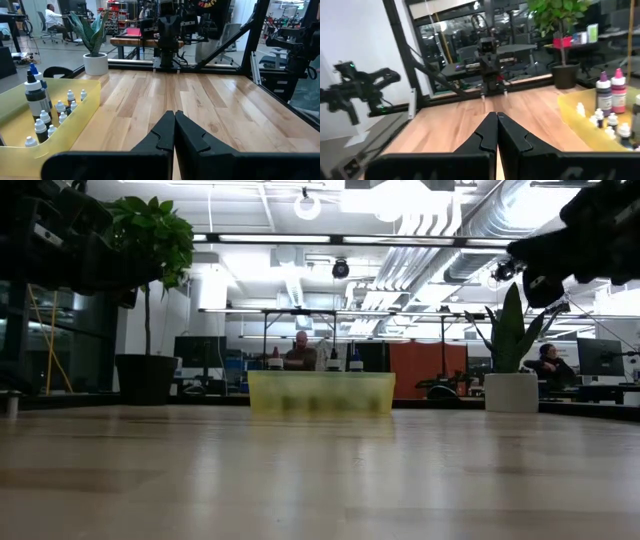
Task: Pick & Place food coloring
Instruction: Return to Home Position
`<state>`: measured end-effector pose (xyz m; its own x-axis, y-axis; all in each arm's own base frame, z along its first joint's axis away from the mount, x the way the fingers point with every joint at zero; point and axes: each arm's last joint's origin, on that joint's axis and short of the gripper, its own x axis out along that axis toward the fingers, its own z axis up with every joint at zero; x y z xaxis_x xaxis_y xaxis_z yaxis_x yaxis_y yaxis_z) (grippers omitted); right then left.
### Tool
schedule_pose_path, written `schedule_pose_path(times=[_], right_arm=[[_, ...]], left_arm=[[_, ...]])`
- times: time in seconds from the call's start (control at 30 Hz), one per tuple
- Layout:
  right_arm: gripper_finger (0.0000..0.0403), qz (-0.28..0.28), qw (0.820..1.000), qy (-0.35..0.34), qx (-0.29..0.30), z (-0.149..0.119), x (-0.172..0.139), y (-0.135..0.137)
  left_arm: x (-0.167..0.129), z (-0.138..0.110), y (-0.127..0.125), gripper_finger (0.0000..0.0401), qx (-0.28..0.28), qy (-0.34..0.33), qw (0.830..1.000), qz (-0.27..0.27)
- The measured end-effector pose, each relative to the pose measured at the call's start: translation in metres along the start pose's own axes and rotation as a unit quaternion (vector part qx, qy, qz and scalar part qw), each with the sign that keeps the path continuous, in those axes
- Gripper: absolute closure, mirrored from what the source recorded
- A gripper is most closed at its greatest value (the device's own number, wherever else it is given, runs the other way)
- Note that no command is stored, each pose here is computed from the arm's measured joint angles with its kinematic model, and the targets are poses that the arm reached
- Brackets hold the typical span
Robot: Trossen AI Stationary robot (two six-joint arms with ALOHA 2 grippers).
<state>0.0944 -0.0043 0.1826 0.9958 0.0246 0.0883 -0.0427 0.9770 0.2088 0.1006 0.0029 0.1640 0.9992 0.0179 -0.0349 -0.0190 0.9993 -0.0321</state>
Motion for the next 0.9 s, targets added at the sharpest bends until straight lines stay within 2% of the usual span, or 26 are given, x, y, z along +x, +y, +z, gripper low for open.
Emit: schedule_pose_path(times=[0.1, 0.43, 0.73, 0.9], right_arm=[[0.0403, -0.013, 1.000, 0.014, -0.016, -0.011, 0.002, -0.003], [0.0403, -0.064, 0.997, 0.014, -0.037, -0.012, 0.001, -0.006], [0.0403, -0.066, 0.997, 0.022, -0.029, -0.013, 0.002, -0.007], [0.0402, -0.069, 0.997, 0.033, -0.005, -0.015, 0.003, -0.007]], left_arm=[[0.000, 0.000, 0.000, 0.0401, 0.000, 0.000, 1.000, 0.000], [0.000, 0.000, 0.000, 0.0401, 0.000, 0.000, 1.000, 0.000], [0.000, 0.000, 0.000, 0.0401, 0.000, 0.000, 1.000, 0.000], [0.000, 0.000, 0.000, 0.0401, 0.000, 0.000, 1.000, 0.000]])
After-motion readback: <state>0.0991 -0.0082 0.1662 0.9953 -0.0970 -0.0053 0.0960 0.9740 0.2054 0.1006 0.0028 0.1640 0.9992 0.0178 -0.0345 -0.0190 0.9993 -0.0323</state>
